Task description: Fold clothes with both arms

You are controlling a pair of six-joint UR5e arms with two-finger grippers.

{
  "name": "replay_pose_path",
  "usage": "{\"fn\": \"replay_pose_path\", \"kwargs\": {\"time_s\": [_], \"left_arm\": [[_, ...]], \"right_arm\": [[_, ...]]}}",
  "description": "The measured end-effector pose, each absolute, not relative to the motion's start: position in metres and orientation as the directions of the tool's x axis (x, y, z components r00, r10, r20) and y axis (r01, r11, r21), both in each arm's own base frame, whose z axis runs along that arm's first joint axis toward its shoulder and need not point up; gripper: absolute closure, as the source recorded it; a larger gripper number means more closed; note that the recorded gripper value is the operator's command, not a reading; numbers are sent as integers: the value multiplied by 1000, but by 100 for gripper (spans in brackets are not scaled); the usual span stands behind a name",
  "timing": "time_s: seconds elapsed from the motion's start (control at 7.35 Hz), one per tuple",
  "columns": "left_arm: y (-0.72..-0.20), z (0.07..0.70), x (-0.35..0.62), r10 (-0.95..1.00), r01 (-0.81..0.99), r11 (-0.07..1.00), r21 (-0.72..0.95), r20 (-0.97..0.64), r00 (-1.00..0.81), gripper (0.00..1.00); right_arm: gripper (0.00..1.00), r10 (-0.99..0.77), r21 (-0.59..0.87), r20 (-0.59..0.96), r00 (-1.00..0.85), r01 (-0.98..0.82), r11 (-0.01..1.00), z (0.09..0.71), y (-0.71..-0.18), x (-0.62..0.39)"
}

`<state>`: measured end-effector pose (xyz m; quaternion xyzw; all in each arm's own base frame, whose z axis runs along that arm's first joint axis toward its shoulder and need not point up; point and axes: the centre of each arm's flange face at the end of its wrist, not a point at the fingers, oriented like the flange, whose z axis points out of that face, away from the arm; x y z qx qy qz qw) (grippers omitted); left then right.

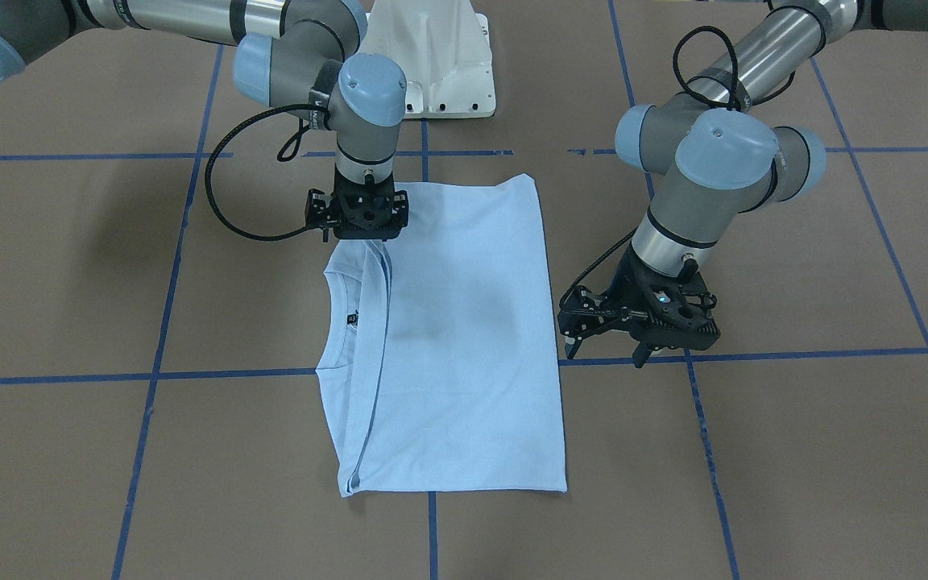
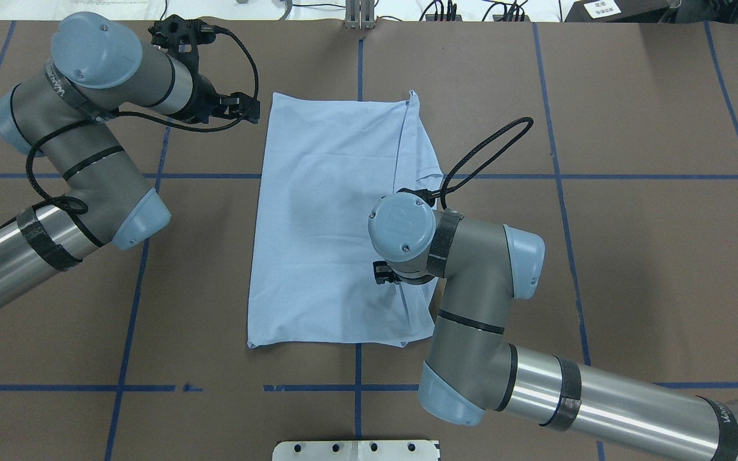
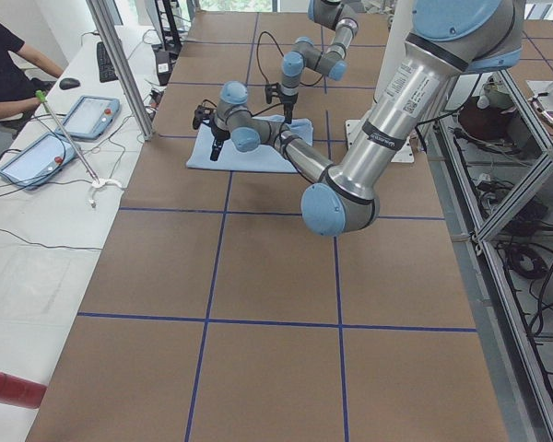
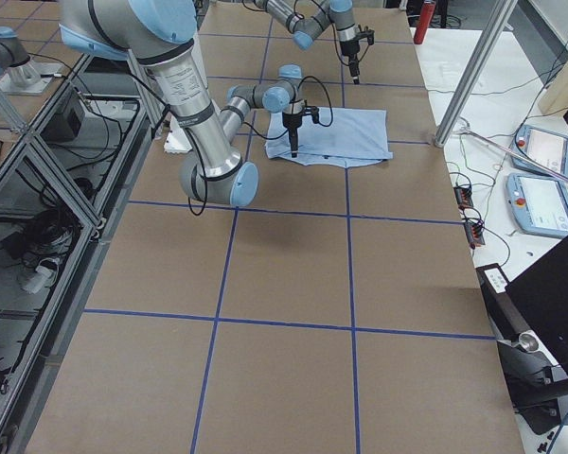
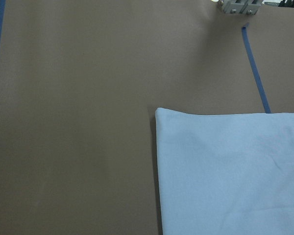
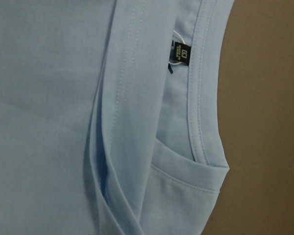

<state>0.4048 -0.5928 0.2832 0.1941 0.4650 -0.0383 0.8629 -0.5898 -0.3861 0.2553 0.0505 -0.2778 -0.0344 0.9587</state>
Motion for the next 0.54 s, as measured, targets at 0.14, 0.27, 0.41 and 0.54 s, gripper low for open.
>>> {"fn": "replay_pose_path", "kwargs": {"time_s": [0.14,0.27,0.41,0.54], "left_arm": [[-593,282,405,113,248,922,298,-819,563,0],[-593,282,405,113,249,922,298,-819,563,0],[-593,282,405,113,249,922,298,-819,563,0],[-593,282,405,113,249,922,298,-819,563,0]], "right_arm": [[0,-93,113,528,844,38,993,256,-385,-591],[0,-94,110,526,845,41,993,258,-383,-593],[0,-96,108,522,847,46,993,261,-380,-595],[0,-97,106,520,848,49,993,263,-379,-596]]}}
